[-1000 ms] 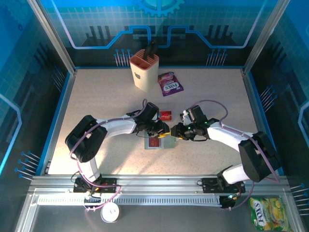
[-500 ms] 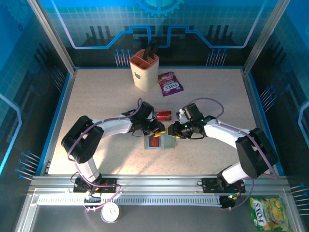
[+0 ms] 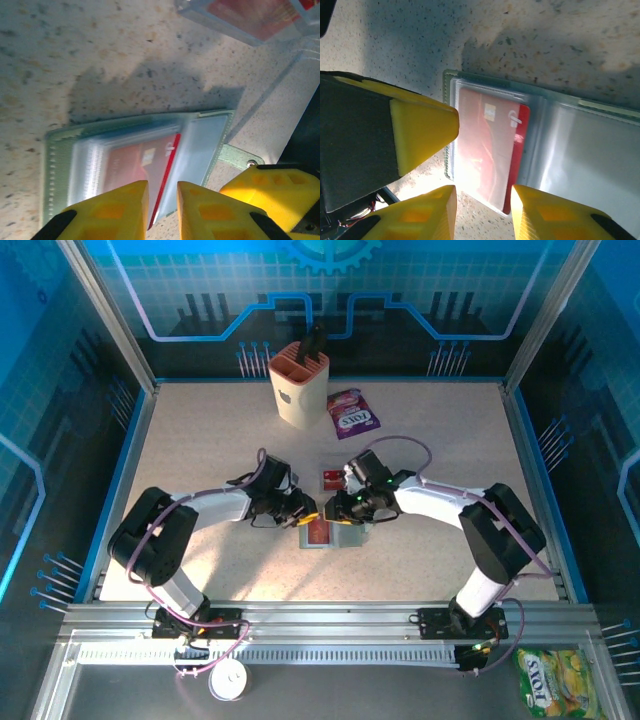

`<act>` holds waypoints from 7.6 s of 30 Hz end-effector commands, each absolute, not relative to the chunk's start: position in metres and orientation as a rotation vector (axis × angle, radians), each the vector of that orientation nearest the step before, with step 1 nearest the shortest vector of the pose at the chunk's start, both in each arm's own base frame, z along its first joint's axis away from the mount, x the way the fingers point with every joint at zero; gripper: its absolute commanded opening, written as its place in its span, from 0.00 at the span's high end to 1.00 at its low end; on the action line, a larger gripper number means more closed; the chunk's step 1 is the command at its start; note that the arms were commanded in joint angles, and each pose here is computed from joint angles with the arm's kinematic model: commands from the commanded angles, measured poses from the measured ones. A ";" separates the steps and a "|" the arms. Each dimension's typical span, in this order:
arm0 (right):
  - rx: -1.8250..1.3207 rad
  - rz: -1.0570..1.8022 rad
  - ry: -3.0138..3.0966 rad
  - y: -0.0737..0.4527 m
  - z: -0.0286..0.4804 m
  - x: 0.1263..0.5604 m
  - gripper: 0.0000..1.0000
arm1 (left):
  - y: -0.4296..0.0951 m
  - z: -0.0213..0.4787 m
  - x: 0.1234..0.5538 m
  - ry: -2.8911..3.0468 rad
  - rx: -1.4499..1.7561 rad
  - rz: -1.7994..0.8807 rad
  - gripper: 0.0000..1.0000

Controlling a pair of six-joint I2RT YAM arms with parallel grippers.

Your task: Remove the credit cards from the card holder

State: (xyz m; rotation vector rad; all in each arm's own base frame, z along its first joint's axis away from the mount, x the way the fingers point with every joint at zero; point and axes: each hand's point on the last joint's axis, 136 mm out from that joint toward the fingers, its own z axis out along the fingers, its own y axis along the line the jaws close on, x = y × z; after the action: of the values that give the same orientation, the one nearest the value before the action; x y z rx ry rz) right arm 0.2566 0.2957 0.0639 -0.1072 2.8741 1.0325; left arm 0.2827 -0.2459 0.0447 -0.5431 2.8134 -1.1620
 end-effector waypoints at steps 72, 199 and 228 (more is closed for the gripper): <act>-0.180 1.004 2.986 0.319 0.037 0.248 0.69 | -0.229 0.022 0.246 2.880 -0.517 -1.093 0.92; -0.041 1.116 2.939 0.295 0.030 0.250 0.66 | -0.245 0.020 0.246 2.986 -0.427 -0.948 0.94; 0.000 1.131 2.918 0.280 0.026 0.246 0.85 | -0.245 0.018 0.246 2.990 -0.434 -0.947 0.94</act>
State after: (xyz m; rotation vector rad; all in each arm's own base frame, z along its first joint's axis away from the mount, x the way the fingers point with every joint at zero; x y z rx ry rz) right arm 0.2475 0.2888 0.0253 -0.0252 2.9126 1.1354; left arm 0.2494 -0.2479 0.0257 -0.4246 2.9518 -0.9954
